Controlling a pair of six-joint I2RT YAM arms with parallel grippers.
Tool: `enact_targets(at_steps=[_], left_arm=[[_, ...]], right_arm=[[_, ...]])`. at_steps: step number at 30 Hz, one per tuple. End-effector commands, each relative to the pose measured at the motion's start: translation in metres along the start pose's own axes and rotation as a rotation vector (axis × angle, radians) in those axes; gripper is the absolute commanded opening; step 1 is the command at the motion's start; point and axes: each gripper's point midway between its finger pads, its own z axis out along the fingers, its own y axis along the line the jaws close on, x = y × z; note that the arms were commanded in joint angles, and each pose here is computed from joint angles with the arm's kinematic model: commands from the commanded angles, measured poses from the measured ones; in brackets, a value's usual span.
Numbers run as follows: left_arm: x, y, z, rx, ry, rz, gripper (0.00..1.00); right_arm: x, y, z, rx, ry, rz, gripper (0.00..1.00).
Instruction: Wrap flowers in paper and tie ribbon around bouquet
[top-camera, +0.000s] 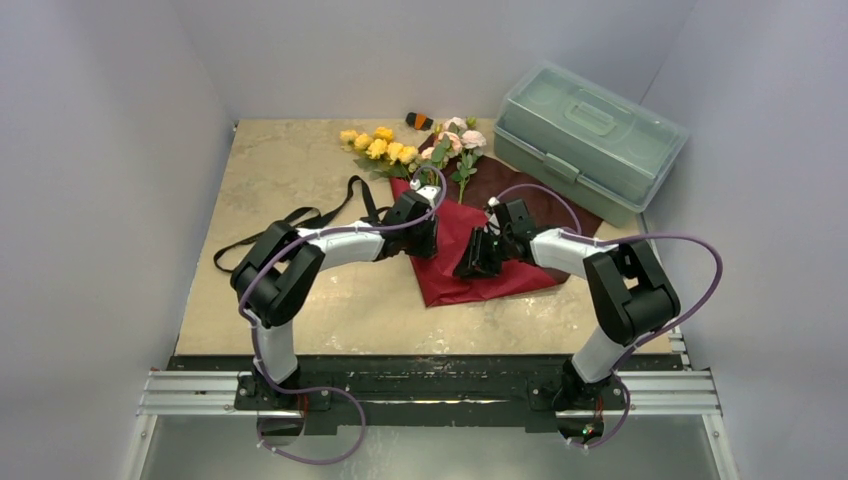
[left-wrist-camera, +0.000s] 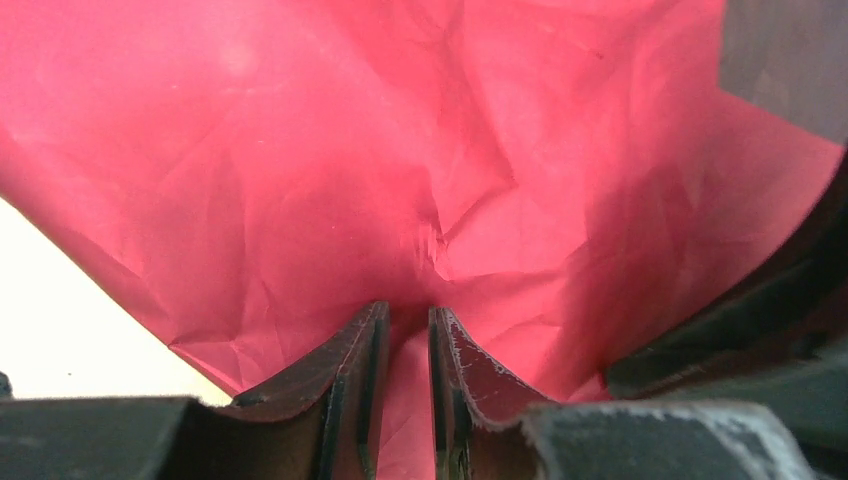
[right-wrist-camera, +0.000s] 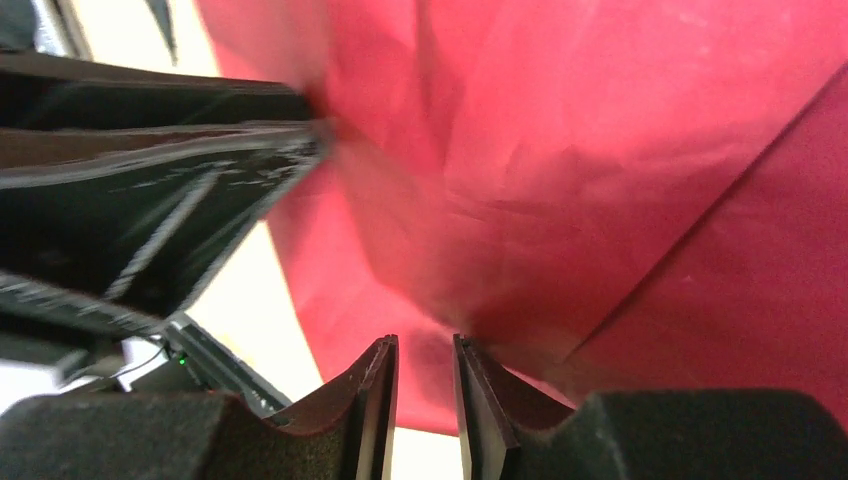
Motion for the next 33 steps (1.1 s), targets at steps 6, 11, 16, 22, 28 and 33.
enact_targets(at_steps=[6,11,16,22,28,33], left_arm=[[-0.002,-0.002,0.009,0.044,-0.034,0.003,0.24],[-0.002,-0.002,0.01,0.046,-0.026,-0.002,0.24],[-0.002,-0.001,0.009,0.05,-0.024,-0.012,0.25],[-0.009,-0.004,0.004,0.074,-0.036,-0.03,0.26],[-0.035,-0.009,-0.019,0.079,-0.07,0.004,0.44],[-0.05,-0.014,-0.052,0.081,-0.08,0.11,0.58]], right_arm=[[-0.016,0.088,-0.025,-0.235,0.005,-0.172,0.35],[0.012,0.096,0.002,-0.233,0.072,-0.18,0.34],[0.03,0.084,0.025,-0.263,0.103,-0.093,0.31],[0.046,0.058,0.044,-0.236,0.158,-0.069,0.29],[0.054,0.039,0.056,-0.195,0.181,-0.051,0.28],[0.054,0.036,0.06,-0.185,0.185,-0.043,0.28]])
